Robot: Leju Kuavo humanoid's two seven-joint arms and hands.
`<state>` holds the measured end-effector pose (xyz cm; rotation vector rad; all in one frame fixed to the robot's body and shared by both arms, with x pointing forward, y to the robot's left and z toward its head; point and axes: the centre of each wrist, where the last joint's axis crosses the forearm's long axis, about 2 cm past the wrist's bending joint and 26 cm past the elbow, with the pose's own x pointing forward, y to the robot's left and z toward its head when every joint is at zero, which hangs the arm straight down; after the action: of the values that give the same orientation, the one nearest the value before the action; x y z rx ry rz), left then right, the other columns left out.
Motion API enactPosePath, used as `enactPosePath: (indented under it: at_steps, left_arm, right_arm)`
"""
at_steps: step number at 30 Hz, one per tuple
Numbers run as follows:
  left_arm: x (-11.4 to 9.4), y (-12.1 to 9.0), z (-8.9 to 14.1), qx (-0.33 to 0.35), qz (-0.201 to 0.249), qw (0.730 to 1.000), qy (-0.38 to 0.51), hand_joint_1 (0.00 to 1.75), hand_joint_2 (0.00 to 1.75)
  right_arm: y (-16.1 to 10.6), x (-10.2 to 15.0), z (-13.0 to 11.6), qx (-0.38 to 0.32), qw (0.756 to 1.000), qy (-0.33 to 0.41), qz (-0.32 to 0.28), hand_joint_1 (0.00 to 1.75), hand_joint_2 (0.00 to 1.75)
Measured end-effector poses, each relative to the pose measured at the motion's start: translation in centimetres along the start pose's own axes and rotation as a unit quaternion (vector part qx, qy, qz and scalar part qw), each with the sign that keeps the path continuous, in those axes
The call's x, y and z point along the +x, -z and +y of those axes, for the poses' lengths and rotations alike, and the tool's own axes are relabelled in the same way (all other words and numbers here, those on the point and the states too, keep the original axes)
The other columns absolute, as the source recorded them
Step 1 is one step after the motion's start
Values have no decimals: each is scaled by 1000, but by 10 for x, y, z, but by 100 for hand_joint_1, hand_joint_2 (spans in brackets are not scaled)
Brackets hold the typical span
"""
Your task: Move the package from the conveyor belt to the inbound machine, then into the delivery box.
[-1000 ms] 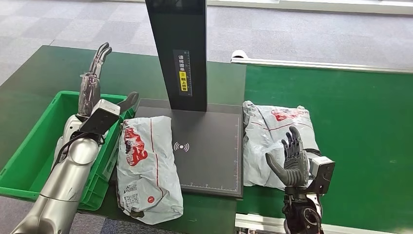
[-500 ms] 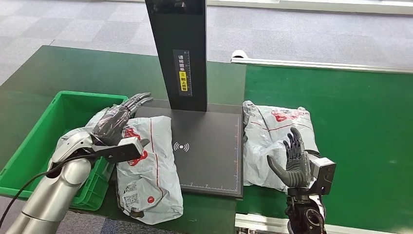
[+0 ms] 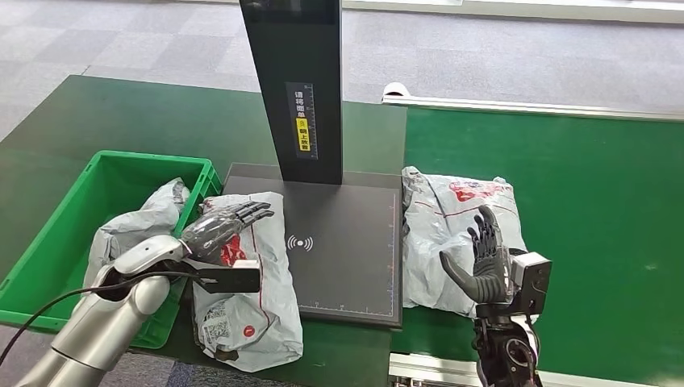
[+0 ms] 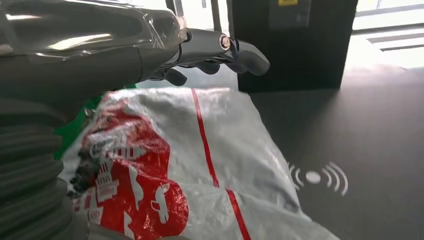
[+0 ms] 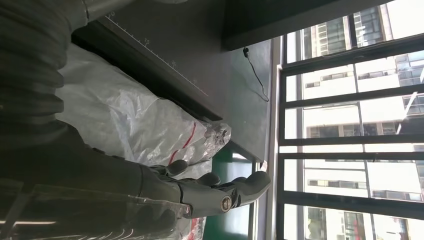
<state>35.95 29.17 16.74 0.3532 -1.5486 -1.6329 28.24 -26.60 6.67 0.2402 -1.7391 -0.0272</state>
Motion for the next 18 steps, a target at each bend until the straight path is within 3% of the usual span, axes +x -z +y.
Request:
enactPosePath:
  at_steps: [4,10,11,14,15,18]
  left_arm:
    - [1,8,-7,-35,13,999,21,0,175]
    - [3,18,-15,-88,-4,996,24,1,175]
    - [3,20,-16,-94,-4,995,27,28,175]
    - [4,26,-18,-105,-4,994,28,144,175]
    - [4,27,-20,-108,-5,994,28,161,175]
    - [6,30,-24,-113,-6,993,29,175,175]
  right_arm:
    - [0,0,0,-2,1000,1,3,0,175]
    - [0,0,0,-5,1000,5,4,0,175]
    - [0,0,0,-5,1000,6,4,0,175]
    - [0,0,1,-5,1000,8,5,0,175]
    - [0,0,1,-5,1000,8,5,0,175]
    - [0,0,1,-6,1000,8,5,0,175]
